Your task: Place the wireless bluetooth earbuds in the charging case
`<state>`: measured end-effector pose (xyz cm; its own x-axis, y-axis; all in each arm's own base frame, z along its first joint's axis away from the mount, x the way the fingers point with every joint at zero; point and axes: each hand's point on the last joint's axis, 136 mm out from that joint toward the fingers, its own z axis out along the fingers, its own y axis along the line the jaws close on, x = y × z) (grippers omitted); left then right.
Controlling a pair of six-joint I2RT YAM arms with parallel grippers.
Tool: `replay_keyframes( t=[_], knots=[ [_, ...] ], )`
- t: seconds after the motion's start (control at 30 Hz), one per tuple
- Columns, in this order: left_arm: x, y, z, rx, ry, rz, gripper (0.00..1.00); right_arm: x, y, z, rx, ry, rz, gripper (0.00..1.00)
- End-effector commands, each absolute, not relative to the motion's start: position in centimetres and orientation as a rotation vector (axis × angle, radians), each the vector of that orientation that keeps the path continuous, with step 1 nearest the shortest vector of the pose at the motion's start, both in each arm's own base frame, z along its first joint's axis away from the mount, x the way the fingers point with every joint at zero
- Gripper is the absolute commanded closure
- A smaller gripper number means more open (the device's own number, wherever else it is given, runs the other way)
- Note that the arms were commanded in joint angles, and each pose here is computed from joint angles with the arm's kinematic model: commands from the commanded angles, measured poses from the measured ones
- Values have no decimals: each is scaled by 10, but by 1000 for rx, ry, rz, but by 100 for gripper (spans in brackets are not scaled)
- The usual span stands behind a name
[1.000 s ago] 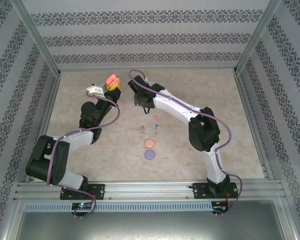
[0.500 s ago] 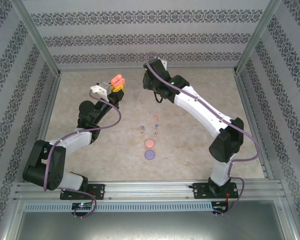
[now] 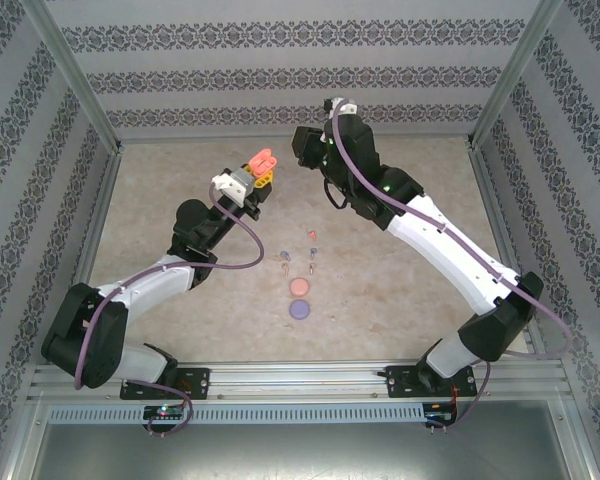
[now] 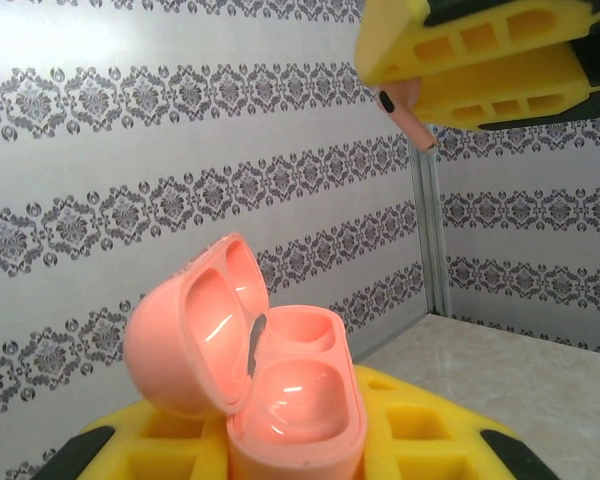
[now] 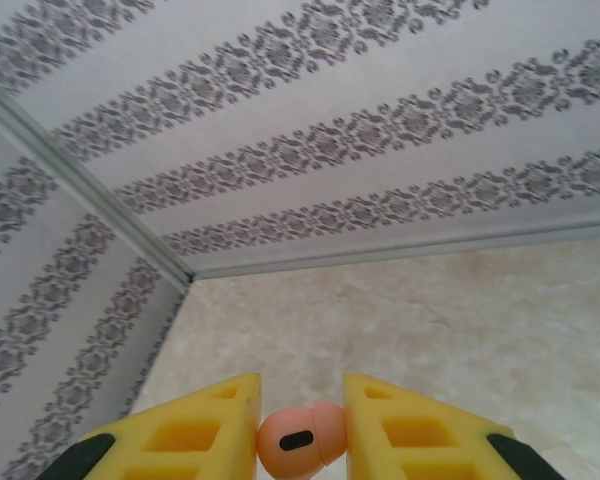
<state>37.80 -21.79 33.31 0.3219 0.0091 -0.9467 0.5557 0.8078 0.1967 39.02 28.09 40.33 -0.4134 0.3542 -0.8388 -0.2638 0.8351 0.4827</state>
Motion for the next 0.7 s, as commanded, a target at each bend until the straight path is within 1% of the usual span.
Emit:
replay_keyframes(
  t=[0.0,0.33,0.67],
  knots=[
    [380,-222,355,539,1140,-331,100,378,295,426,22,1764,800,73],
    [381,-233,357,532,1130,-348,100,358,316,435,-5,1630,1003,72],
    [369,-242,363,567,1096,-442,100,341,327,433,-40,1568,1111,72]
  ],
)
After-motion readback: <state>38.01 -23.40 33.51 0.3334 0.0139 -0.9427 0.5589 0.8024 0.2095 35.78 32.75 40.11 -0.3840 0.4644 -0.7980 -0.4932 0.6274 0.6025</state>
